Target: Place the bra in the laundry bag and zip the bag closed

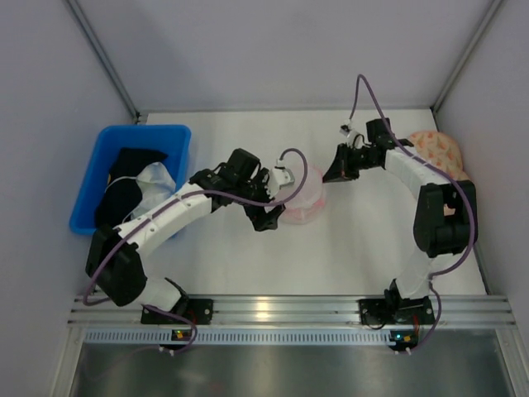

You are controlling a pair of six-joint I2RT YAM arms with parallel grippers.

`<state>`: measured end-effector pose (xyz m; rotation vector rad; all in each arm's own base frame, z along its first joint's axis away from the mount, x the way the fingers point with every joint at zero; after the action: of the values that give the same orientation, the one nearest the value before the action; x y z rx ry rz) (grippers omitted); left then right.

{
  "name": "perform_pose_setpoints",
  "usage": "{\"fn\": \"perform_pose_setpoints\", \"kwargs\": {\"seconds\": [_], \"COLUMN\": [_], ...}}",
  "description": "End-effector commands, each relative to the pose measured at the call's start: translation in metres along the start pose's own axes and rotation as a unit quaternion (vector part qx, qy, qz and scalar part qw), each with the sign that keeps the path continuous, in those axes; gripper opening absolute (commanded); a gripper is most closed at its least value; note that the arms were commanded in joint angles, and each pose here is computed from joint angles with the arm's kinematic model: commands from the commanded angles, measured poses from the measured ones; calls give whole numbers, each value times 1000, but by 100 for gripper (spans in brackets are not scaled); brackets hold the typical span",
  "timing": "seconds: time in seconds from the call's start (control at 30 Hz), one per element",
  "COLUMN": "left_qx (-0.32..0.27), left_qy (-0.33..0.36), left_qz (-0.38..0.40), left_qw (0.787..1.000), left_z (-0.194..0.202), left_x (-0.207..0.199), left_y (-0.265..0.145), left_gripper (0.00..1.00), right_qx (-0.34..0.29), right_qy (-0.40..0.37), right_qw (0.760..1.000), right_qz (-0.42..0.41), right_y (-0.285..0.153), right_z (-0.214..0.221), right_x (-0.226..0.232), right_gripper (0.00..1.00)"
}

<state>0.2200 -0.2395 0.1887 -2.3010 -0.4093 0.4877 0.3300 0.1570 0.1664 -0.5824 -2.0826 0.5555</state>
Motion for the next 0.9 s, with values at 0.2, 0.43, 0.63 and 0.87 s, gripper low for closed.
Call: {"fn": "perform_pose_setpoints", "kwargs": {"seconds": [0.2, 0.43, 0.63, 0.87], "left_qx": [-73, -111, -87, -102], "left_qy": [-140, -237, -285, -321], "left_qz": [-46, -99, -109, -118], "left_qw": [986, 960, 948, 934], "left_z": [-35, -39, -35, -23], "left_x": [65, 117, 130, 138], "left_y": [-19, -48, -61, -83], "left_gripper": [98, 98, 98, 98], "right_qx": [-146, -179, -159, -172], "right_qy": [7, 22, 13, -41], "right_qw": [982, 973, 978, 973], "right_qz": [120, 140, 133, 151], "right_y": [-15, -26, -46, -105], "right_z": [-62, -60, -49, -33], "right_x": [-74, -85, -63, -27], "right_gripper": [0, 0, 72, 99]}}
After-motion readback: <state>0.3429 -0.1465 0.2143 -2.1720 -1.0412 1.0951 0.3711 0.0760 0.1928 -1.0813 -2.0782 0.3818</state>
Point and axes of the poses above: each gripper's point midway between its finger pads, its own y axis out along the fingers, its own x axis along the line the jaws close on, z = x × y, the point moved 5 cm from there along -y, back along the fingers, and after that the axes turned 12 degrees about -y, right-handed, at the moved point
